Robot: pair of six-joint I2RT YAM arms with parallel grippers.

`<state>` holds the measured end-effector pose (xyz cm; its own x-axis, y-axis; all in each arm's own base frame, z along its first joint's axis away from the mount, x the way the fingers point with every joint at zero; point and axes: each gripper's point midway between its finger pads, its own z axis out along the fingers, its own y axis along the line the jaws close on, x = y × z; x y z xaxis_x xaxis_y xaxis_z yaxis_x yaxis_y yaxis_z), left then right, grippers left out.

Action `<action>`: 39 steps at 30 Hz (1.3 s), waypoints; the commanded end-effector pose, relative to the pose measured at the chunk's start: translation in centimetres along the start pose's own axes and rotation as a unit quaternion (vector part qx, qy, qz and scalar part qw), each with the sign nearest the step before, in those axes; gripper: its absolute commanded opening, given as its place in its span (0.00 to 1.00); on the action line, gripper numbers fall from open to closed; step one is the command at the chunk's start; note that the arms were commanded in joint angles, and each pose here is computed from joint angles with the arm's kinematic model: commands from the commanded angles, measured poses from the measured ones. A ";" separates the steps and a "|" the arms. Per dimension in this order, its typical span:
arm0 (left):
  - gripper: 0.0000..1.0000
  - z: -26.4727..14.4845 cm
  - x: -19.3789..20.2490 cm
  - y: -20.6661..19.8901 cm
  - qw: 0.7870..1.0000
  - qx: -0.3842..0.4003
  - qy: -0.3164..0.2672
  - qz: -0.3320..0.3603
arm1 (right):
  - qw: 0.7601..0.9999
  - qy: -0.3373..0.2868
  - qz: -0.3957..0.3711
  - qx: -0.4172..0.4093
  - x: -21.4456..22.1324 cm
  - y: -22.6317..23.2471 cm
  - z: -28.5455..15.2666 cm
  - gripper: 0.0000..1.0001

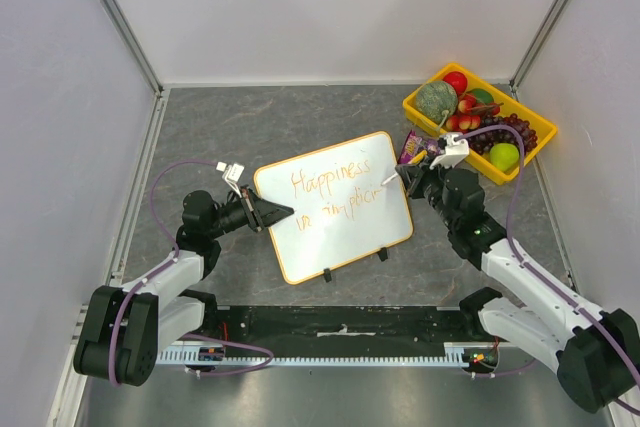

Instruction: Write a sentence on the whiteboard

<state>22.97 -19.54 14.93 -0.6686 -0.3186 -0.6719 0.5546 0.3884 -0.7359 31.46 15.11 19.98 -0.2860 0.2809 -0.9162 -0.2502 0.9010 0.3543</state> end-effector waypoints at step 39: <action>0.02 -0.3 1.8 2.1 0.998 -0.025 0.021 0.050 | 0.998 0.061 -0.010 -0.003 4.9 -1.2 -0.7 0.00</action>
<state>23.00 -19.52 14.85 -0.6726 -0.3219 -0.6663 0.5470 0.3901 -0.7407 30.48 15.98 17.96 -0.3245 0.2738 -0.9054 -0.3037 0.8763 0.3739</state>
